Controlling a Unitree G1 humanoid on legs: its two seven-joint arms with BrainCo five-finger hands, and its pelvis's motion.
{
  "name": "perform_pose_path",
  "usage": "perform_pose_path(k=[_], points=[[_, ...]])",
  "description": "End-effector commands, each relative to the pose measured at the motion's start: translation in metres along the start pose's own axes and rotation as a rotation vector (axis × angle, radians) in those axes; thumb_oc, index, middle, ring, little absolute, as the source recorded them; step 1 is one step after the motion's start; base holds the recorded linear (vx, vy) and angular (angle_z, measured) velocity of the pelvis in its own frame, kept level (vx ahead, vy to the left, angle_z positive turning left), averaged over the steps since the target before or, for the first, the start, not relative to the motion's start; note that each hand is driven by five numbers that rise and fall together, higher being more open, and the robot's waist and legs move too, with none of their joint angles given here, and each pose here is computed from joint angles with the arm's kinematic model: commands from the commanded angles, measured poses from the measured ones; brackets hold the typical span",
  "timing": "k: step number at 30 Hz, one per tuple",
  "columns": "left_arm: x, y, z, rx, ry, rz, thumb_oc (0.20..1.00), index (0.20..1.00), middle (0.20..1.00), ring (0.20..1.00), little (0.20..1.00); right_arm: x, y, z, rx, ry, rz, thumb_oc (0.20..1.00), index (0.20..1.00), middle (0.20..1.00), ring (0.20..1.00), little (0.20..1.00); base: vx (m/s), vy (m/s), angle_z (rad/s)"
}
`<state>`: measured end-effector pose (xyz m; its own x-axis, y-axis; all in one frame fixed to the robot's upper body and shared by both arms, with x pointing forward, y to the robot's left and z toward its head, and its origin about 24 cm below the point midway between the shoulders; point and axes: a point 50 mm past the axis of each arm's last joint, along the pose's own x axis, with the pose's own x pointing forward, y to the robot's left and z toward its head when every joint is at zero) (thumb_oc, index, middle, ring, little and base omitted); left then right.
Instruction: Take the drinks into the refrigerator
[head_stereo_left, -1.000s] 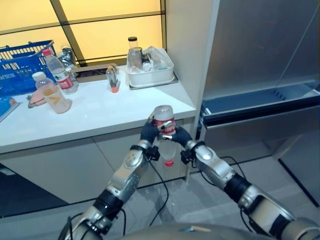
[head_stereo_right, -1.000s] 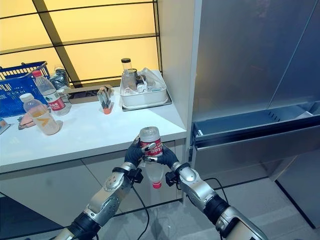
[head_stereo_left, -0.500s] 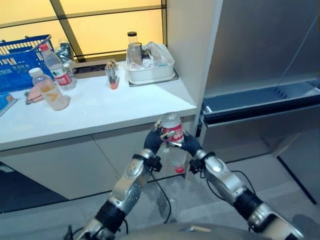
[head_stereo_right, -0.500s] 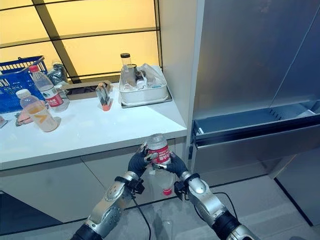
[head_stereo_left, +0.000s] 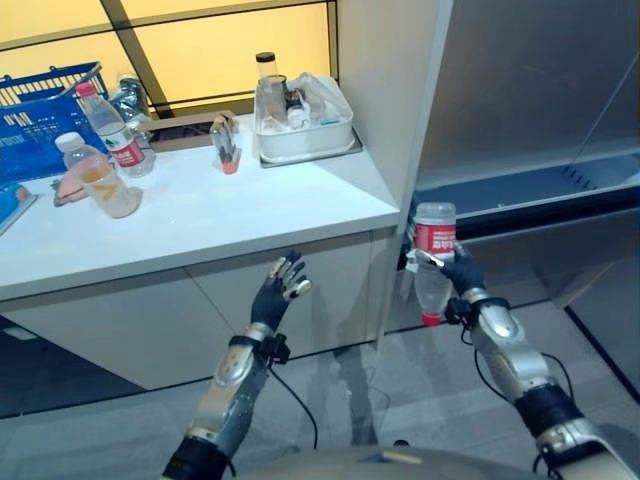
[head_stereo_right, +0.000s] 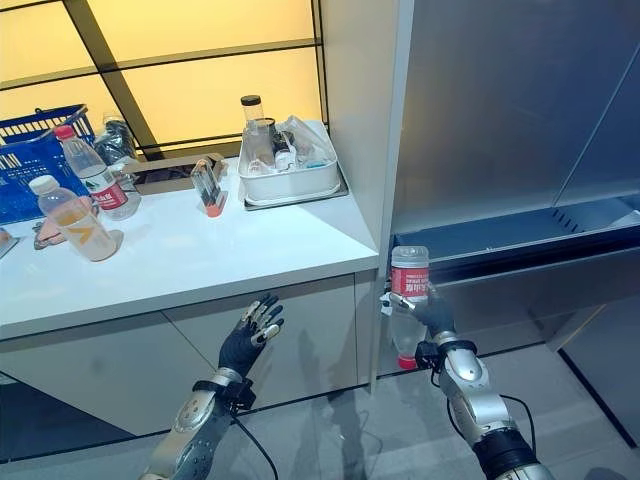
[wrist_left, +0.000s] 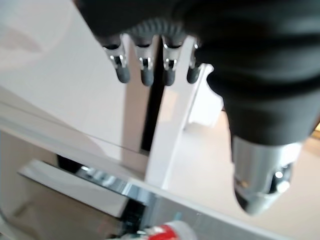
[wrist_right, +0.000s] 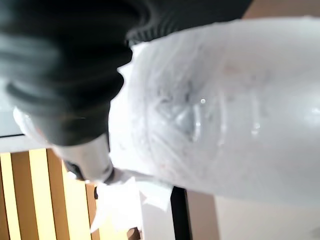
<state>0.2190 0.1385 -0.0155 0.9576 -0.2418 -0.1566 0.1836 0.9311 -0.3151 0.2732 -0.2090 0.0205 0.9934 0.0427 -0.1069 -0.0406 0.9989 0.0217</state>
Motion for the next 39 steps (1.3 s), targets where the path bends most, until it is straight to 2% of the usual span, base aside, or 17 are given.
perform_pose_path(k=[1, 6, 9, 11, 12, 16, 20, 26, 27, 28, 29, 32, 33, 34, 36, 37, 39], points=[[-0.003, 0.016, -0.002, 0.125, 0.020, 0.011, 1.000, 1.000, 1.000, 1.000, 1.000, 0.015, 0.007, 0.069, 0.076, -0.366, 0.011, 0.200, 0.200, 0.200, 0.200, 0.200, 0.00, 0.000, 0.00], [-0.010, 0.030, -0.028, 0.178, 0.136, 0.079, 1.000, 1.000, 1.000, 1.000, 1.000, 0.011, -0.004, 0.093, 0.023, -0.465, -0.012, 0.200, 0.200, 0.200, 0.200, 0.200, 0.00, 0.001, 0.00], [-0.025, 0.045, -0.065, 0.261, 0.320, 0.147, 1.000, 1.000, 1.000, 1.000, 1.000, 0.000, -0.013, 0.129, -0.043, -0.621, -0.022, 0.200, 0.200, 0.200, 0.200, 0.200, 0.02, 0.001, 0.00], [-0.029, 0.048, -0.075, 0.275, 0.374, 0.170, 1.000, 1.000, 1.000, 1.000, 1.000, -0.003, -0.016, 0.137, -0.057, -0.652, -0.029, 0.200, 0.200, 0.200, 0.200, 0.200, 0.00, 0.000, 0.00], [-0.038, 0.053, -0.089, 0.353, 0.463, 0.176, 1.000, 1.000, 1.000, 1.000, 1.000, -0.009, -0.021, 0.154, -0.084, -0.726, -0.040, 0.200, 0.200, 0.200, 0.200, 0.200, 0.00, 0.000, 0.00], [-0.059, 0.065, -0.112, 0.404, 0.613, 0.231, 1.000, 1.000, 1.000, 1.000, 1.000, -0.015, -0.028, 0.176, -0.152, -0.795, -0.052, 0.200, 0.200, 0.200, 0.200, 0.200, 0.01, 0.002, -0.01], [-0.087, 0.077, -0.130, 0.376, 0.750, 0.316, 1.000, 1.000, 1.000, 1.000, 1.000, -0.015, -0.045, 0.211, -0.360, -0.839, -0.113, 0.200, 0.200, 0.200, 0.200, 0.200, 0.00, 0.000, 0.00], [-0.093, 0.078, -0.135, 0.360, 0.779, 0.327, 1.000, 1.000, 1.000, 1.000, 1.000, -0.004, -0.057, 0.236, -0.580, -0.793, -0.158, 0.200, 0.200, 0.200, 0.200, 0.200, 0.00, 0.000, 0.00], [-0.092, 0.077, -0.135, 0.358, 0.776, 0.320, 1.000, 1.000, 1.000, 1.000, 1.000, 0.000, -0.062, 0.241, -0.640, -0.771, -0.185, 0.200, 0.200, 0.200, 0.200, 0.200, 0.06, -0.005, -0.01], [-0.093, 0.077, -0.135, 0.356, 0.775, 0.317, 1.000, 1.000, 1.000, 1.000, 1.000, 0.005, -0.068, 0.248, -0.784, -0.723, -0.214, 0.200, 0.200, 0.200, 0.200, 0.200, 0.05, -0.003, 0.00], [-0.092, 0.076, -0.135, 0.354, 0.774, 0.318, 1.000, 1.000, 1.000, 1.000, 1.000, 0.006, -0.067, 0.248, -0.786, -0.724, -0.213, 0.200, 0.200, 0.200, 0.200, 0.200, 0.05, 0.000, 0.00], [-0.090, 0.075, -0.135, 0.359, 0.778, 0.303, 1.000, 1.000, 1.000, 1.000, 1.000, 0.012, -0.074, 0.258, -1.010, -0.662, -0.258, 0.200, 0.200, 0.200, 0.200, 0.200, 0.00, 0.000, 0.00], [-0.089, 0.073, -0.135, 0.372, 0.776, 0.287, 1.000, 1.000, 1.000, 1.000, 1.000, 0.018, -0.081, 0.260, -1.151, -0.597, -0.293, 0.200, 0.200, 0.200, 0.200, 0.200, 0.00, 0.000, 0.00], [-0.089, 0.073, -0.135, 0.369, 0.775, 0.287, 1.000, 1.000, 1.000, 1.000, 1.000, 0.018, -0.080, 0.260, -1.153, -0.599, -0.291, 0.200, 0.200, 0.200, 0.200, 0.200, 0.00, 0.000, 0.00], [-0.089, 0.072, -0.136, 0.377, 0.782, 0.274, 1.000, 1.000, 1.000, 1.000, 1.000, 0.025, -0.081, 0.259, -1.274, -0.538, -0.287, 0.200, 0.200, 0.200, 0.200, 0.200, 0.00, 0.000, 0.00], [-0.089, 0.072, -0.136, 0.382, 0.783, 0.266, 1.000, 1.000, 1.000, 1.000, 1.000, 0.033, -0.086, 0.253, -1.415, -0.457, -0.287, 0.200, 0.200, 0.200, 0.200, 0.200, 0.00, 0.000, 0.00], [-0.089, 0.072, -0.136, 0.383, 0.779, 0.265, 1.000, 1.000, 1.000, 1.000, 1.000, 0.036, -0.086, 0.252, -1.484, -0.426, -0.275, 0.200, 0.200, 0.200, 0.200, 0.200, 0.00, 0.000, 0.00]])
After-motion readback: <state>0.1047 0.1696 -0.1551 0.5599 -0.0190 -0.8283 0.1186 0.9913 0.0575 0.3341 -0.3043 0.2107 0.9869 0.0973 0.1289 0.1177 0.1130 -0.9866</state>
